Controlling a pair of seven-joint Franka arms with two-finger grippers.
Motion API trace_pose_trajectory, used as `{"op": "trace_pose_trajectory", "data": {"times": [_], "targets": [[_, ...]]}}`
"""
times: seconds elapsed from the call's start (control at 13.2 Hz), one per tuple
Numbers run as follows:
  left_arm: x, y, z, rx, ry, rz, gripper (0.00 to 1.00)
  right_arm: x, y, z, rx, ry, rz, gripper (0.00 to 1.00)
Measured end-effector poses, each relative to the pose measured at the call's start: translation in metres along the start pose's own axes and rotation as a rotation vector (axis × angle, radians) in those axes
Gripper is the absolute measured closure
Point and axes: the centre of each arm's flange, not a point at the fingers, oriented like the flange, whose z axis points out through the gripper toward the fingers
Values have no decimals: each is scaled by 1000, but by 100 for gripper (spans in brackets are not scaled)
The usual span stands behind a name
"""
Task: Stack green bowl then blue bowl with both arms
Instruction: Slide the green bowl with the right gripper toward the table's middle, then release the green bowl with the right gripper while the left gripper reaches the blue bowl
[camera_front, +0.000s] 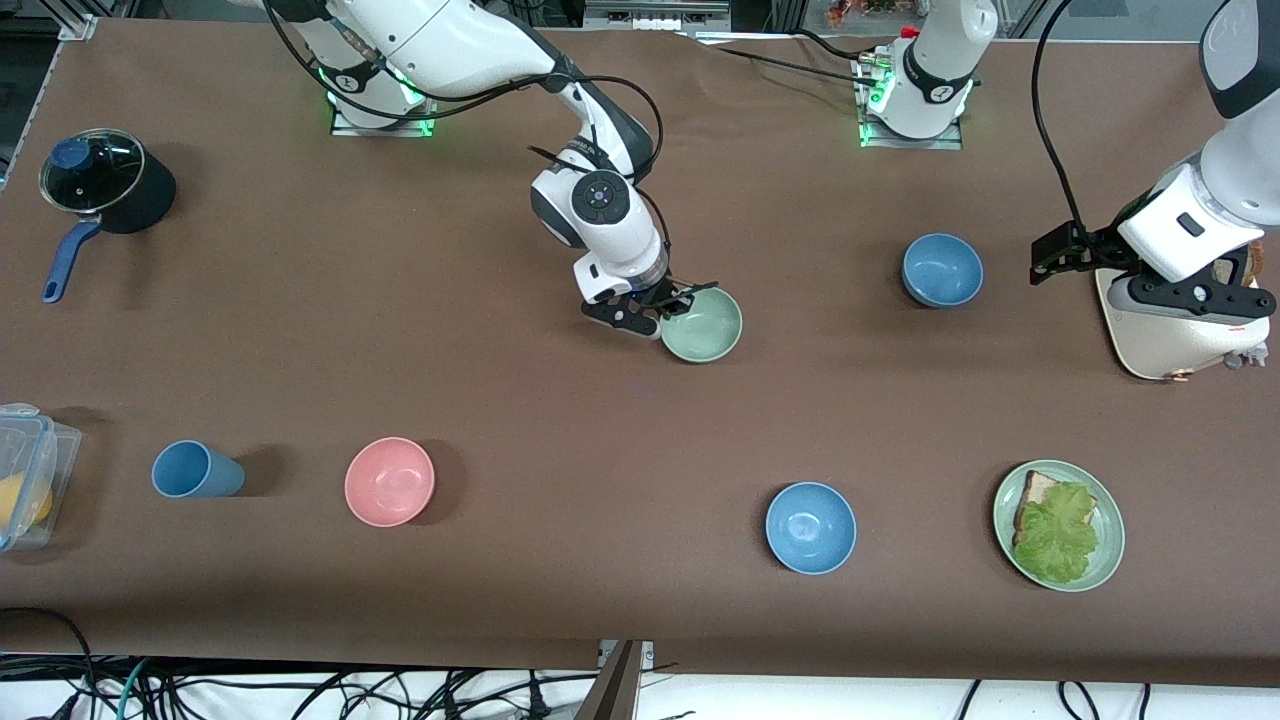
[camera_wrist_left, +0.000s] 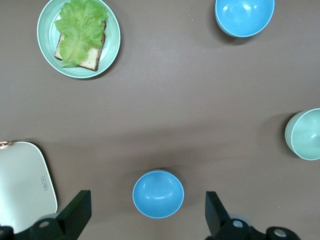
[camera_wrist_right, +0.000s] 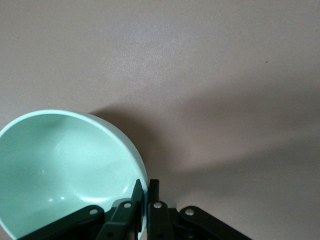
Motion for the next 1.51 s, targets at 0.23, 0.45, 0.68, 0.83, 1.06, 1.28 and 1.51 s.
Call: {"op": "trace_pose_trajectory", "data": {"times": [0.23,0.45,0.68,0.83,1.06,1.28,1.51], "targets": [[0,0,0,0,0,0,0,10,-2,-5,3,16,7,76],[0,0,0,0,0,0,0,28,-10,-26,-36,28,15,44],[0,-1,0,0,-1,-2,0,65,-16,-76,-107,94,3,11],[-1,-9,4,-2,-17,-15,0,103,-6,-125,-156,130,-39,0],[2,-22,20,-8,-57,-38,0,168,38,-200,-223,100,-100,0],[4,-34,55,-17,-126,-49,0,227,103,-276,-217,-10,-203,0],[5,-35,92,12,-169,-35,0,270,184,-365,-212,-53,-304,0]]}}
